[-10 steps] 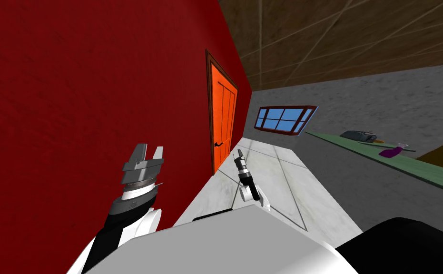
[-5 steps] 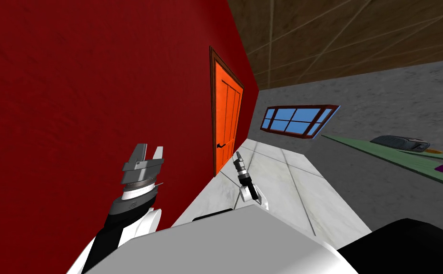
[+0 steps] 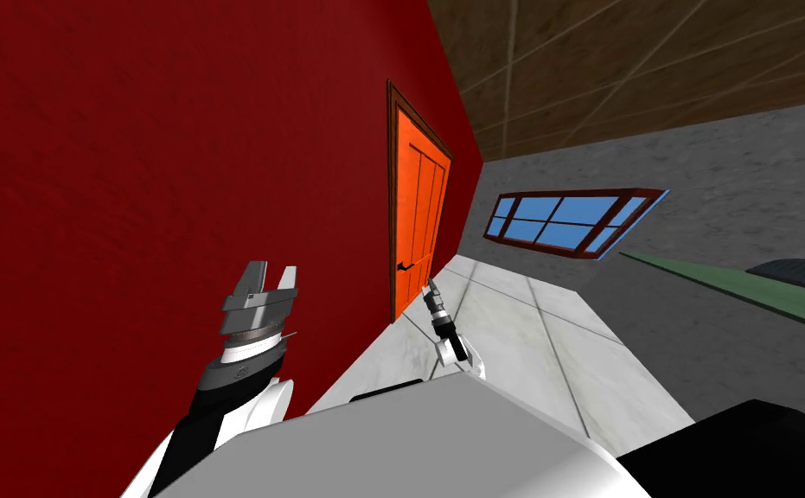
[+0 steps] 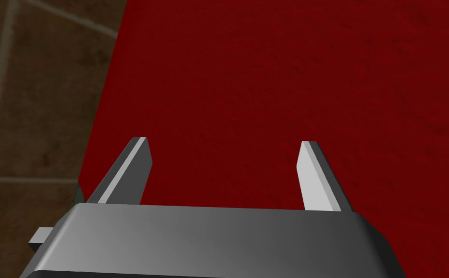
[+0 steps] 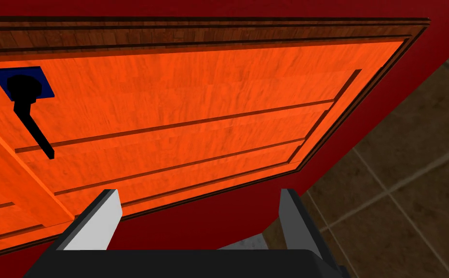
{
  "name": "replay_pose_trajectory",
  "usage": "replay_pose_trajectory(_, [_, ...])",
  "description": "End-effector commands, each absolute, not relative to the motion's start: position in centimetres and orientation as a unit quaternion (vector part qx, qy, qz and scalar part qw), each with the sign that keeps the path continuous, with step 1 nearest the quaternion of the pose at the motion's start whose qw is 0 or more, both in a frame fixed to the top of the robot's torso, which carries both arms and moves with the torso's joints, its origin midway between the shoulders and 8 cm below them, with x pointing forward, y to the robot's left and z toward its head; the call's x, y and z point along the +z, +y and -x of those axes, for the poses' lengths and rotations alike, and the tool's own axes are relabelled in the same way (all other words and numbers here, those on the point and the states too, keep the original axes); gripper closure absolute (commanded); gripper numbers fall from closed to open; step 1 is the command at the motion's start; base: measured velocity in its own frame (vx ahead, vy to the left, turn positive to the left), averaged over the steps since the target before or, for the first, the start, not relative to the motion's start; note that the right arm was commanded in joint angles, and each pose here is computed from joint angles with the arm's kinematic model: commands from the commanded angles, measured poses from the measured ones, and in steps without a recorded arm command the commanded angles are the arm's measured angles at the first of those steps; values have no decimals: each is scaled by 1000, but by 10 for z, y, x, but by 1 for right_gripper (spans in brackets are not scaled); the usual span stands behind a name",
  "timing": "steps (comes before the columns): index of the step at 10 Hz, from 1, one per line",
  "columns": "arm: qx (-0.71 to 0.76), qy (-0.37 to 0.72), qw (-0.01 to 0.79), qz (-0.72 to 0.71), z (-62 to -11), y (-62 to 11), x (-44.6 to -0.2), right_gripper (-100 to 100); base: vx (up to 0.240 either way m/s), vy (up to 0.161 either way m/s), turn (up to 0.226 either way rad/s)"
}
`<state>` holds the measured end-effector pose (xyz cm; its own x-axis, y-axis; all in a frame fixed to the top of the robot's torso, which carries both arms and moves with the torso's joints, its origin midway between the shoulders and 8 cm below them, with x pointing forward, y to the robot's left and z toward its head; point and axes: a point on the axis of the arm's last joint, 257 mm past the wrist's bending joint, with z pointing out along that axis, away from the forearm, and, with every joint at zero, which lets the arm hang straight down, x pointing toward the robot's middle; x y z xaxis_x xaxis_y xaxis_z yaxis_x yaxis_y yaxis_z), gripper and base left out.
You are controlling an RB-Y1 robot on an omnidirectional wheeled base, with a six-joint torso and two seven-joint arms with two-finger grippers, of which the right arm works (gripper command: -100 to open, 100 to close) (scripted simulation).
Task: Pull the door open
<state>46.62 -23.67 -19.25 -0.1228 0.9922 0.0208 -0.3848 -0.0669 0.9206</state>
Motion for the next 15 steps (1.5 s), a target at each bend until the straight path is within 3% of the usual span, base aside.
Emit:
replay_pose_trajectory(1, [626, 413, 545, -376, -467, -237, -202, -100, 39, -63, 55])
replay_pose_trajectory(15, [590, 475, 503, -415, -481, -256, -303, -100, 47, -95, 165])
